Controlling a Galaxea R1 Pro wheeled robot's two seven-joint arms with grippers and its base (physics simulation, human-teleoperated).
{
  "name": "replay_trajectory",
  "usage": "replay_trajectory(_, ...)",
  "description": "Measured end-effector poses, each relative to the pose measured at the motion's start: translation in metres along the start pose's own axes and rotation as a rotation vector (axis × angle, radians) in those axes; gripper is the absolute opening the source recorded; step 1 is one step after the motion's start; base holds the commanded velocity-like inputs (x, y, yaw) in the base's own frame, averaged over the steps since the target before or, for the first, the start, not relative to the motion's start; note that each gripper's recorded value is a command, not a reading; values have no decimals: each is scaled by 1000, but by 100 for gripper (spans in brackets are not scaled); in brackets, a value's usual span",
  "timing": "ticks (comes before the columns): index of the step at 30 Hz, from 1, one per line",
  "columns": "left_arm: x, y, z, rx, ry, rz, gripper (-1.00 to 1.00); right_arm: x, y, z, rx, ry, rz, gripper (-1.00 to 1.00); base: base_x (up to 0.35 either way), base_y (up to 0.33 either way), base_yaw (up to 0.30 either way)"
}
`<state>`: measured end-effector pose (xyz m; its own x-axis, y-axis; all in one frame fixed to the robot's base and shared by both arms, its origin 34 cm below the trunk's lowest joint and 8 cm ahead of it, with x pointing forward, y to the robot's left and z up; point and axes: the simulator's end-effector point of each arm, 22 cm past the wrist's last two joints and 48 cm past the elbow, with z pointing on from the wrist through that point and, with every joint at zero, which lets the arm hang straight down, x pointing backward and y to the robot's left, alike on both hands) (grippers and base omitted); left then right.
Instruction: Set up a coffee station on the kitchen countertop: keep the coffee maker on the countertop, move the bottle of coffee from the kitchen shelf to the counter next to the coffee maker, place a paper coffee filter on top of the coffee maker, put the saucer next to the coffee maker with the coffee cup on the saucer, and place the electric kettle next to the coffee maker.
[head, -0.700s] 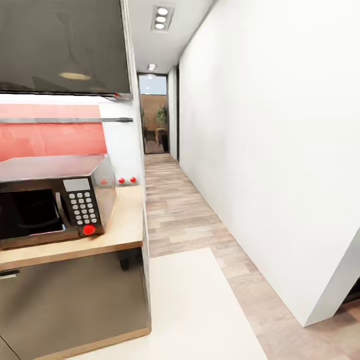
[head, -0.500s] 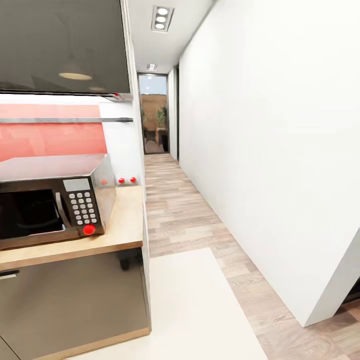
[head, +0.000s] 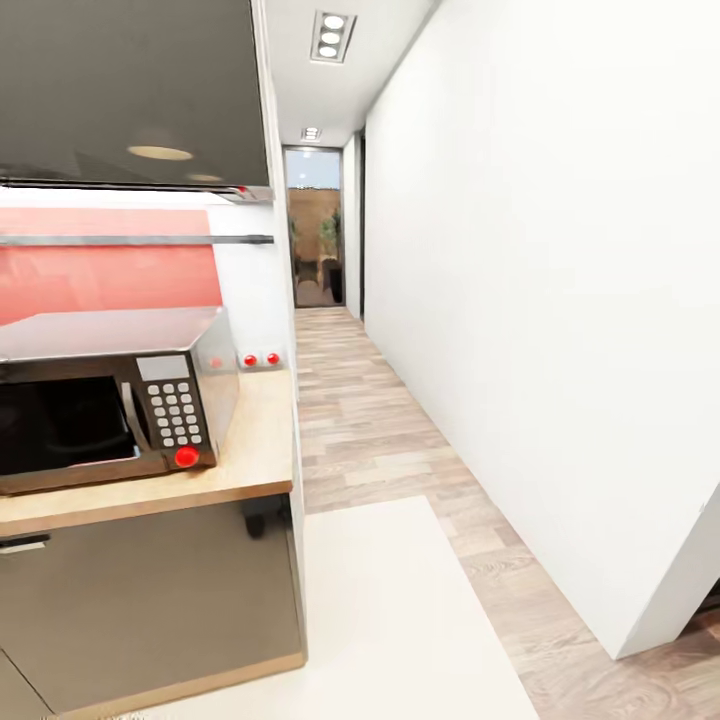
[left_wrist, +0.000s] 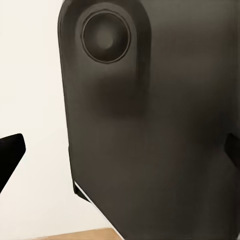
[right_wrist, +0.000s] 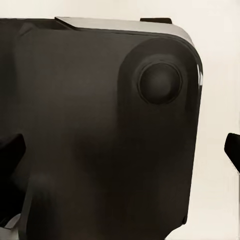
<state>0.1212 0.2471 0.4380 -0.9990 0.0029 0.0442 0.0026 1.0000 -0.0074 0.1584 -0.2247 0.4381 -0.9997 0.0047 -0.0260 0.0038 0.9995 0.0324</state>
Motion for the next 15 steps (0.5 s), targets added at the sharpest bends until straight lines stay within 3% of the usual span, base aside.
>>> replay_trajectory(9, 1, -2, 0, 2, 4, 0, 100, 2, -3, 0, 4, 4, -3, 100, 0, 0, 244)
replay_trajectory(15, 3, -2, -10, 1, 9, -4, 100, 2, -3, -10, 4, 7, -6, 100, 0, 0, 248)
